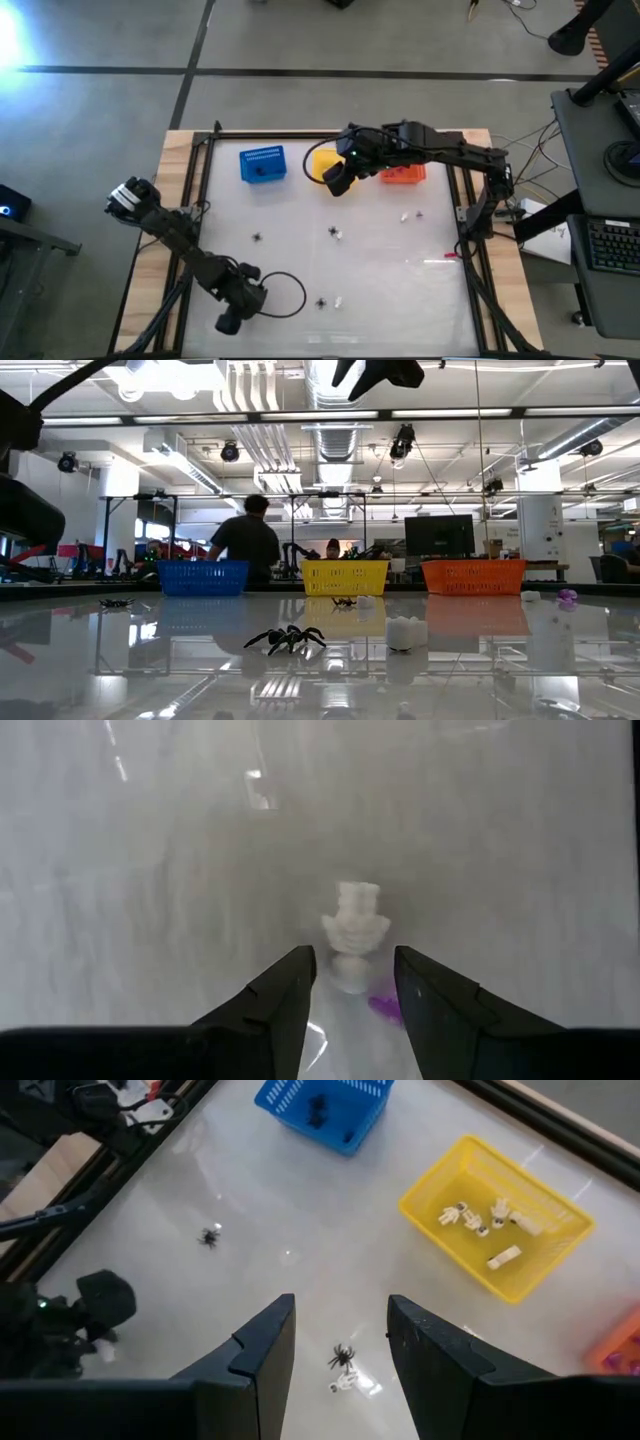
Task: Sort Halloween decoration
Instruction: Put the white skeleton toy into the yellow basket
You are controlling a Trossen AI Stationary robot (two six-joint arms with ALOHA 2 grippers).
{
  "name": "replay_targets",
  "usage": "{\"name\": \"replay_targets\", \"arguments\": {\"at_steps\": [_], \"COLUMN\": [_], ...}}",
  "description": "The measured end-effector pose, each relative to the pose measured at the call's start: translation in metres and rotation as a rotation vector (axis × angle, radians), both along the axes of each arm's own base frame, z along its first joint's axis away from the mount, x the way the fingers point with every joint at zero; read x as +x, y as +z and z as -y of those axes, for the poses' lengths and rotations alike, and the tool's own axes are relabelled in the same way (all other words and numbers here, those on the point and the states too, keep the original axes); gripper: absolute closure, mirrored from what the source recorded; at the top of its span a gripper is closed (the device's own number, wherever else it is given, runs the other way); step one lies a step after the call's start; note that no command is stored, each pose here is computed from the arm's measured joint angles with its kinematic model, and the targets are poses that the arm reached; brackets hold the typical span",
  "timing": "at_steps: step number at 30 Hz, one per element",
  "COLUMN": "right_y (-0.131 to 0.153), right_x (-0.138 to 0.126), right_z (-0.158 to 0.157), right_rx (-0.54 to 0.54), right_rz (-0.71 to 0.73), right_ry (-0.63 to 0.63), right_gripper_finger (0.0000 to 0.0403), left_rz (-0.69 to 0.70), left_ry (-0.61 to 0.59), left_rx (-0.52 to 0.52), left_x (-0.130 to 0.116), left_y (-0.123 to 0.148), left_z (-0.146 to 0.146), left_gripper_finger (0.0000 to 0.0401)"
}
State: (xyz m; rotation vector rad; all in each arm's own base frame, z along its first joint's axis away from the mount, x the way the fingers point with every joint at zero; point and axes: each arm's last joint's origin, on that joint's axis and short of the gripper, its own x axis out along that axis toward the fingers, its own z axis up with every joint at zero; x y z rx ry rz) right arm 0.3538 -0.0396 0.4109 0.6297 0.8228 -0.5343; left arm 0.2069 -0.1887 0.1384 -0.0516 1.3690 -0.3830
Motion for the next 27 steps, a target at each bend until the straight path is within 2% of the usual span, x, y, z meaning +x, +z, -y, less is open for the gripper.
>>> {"name": "replay_targets", "arguments": {"at_steps": [5,8,16,22,27], "right_y": [0.000,0.000,0.000,0.000,0.001], "right_x": [0.001,0.001,0.001,0.001,0.000], "right_z": [-0.007,-0.010,-0.009,-0.009,-0.009], "right_rx": [0.006,0.006,0.004,-0.002,-0.024], "right_rz": [0.002,0.002,0.001,-0.001,0.000], "right_ry": [0.013,0.020,0.021,0.029,0.012], "right_gripper_finger": [0.0252,0.0252,0.0252,0.0252,0.0252], "left_rz": [-0.036,-0.036,-0.038,-0.035,-0.003], "left_ry": [0.056,0.070,0.061,0.056,0.055], "left_rx": [0.024,0.026,0.029,0.022,0.001], "left_x": [0.002,0.001,0.000,0.000,0.002], "left_y": [-0.009,-0.009,-0.007,-0.006,0.006], "left_z": [0.000,0.000,-0.001,-0.002,-0.011], "left_gripper_finger": [0.0271,0.0286,0.0388,0.0395,0.0399]}}
